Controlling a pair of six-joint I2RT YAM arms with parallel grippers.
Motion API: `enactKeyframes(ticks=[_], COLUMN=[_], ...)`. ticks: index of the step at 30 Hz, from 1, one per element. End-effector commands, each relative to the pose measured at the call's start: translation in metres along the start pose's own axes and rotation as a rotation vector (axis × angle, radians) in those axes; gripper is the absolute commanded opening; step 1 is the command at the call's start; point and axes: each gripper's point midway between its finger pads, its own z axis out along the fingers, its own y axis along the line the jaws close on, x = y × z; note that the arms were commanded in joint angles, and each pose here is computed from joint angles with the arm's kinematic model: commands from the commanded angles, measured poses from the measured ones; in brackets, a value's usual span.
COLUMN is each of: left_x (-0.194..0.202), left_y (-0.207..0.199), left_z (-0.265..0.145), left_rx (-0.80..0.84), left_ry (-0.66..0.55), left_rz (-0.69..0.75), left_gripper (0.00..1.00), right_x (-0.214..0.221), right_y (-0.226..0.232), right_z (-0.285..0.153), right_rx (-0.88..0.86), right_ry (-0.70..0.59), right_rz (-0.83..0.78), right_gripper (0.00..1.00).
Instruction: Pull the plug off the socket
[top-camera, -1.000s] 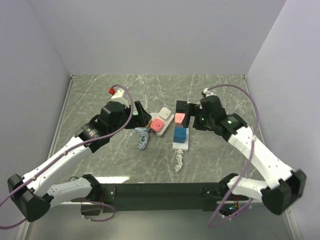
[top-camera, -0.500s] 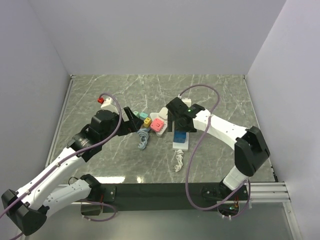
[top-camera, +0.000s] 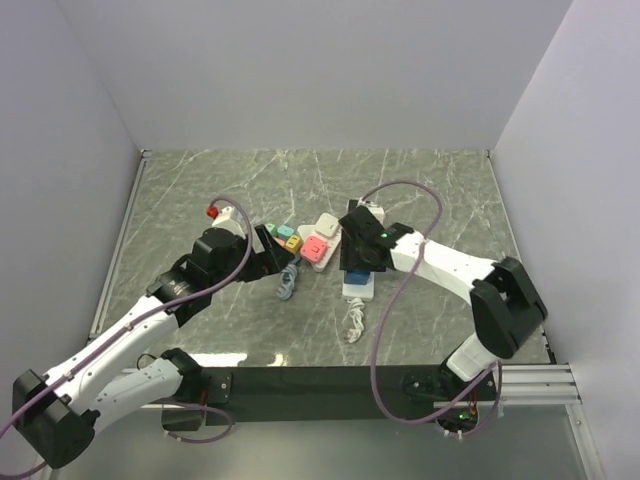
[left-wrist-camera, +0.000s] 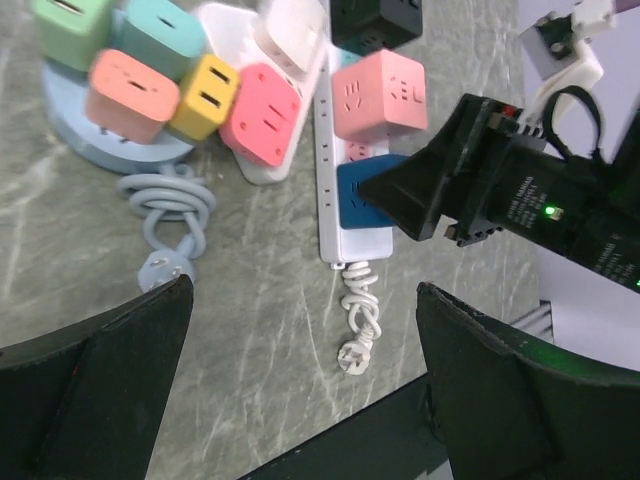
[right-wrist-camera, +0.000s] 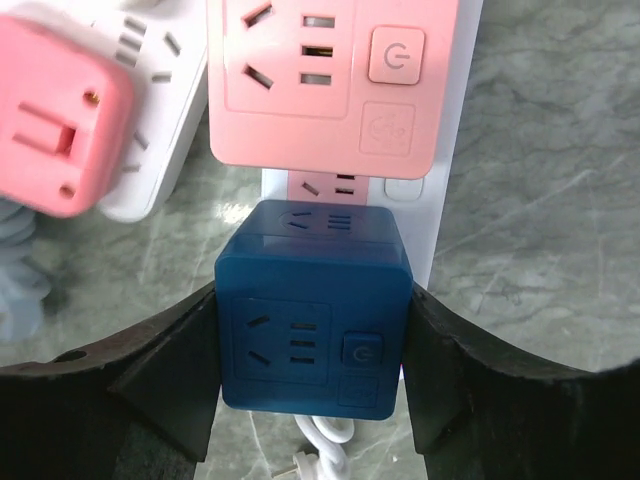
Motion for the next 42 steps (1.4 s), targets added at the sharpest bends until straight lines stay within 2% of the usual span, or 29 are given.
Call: enactKeyframes(ticks=[1,3,7,11,15,22,28,33,37,40,42], left_x=[0.006,0.02,0.042,0.06,0.073,0.065,0.072,0.086,0.098,0.104,0.106], left_y=[-0.021,-0.025,-0.032,-0.041,-0.032,-0.013,0.001,0.012,0.011,0.008,0.008], left_z=[0.014,0.02,0.045,0.066,0.092,0.111,0.133,0.148,0.149,0.15,0.151], left_rx=[0.115,0.151,0.203,0.216,0.16,0.051,-0.038,-0.096,-0.064,-0.042,-0.033], left_ry=[0.035,0.092,0.174,0.233,0.257,0.178,0.199,0.247,0.285,0.303,0.311], left_rz=[-0.025,-0.031,-0.028,0.005,0.011,-0.039,-0.042,-0.04,-0.061,-0.059,-0.057], left_gripper=[0.99,0.99,0.99,0.99,0.98,0.98,0.94,0.84,0.74,0.64,0.5], right_x=[0.027,0.024,0.039,0.044,0.043,0.035,0.032,0.029,0.015,0.011,0.007], right_y=[0.036,0.051,0.035,0.031,0.037,0.045,0.048,0.053,0.06,0.062,0.063], right_z=[-0.013,-0.032,-0.031,-0.033,-0.034,-0.04,-0.043,-0.049,-0.053,-0.051,-0.051], right_rx=[-0.309,-0.504,-0.642,-0.679,-0.712,-0.756,-0.774,-0.804,-0.842,-0.848,-0.844], right_ry=[0.075,0.057,0.109,0.135,0.156,0.139,0.127,0.124,0.065,0.068,0.063], right_rz=[-0.008,-0.034,-0.01,-0.019,0.023,0.059,0.076,0.146,0.208,0.255,0.271], right_gripper=[0.0,0.0,0.0,0.0,0.0,0.0,0.0,0.0,0.0,0.0,0.0])
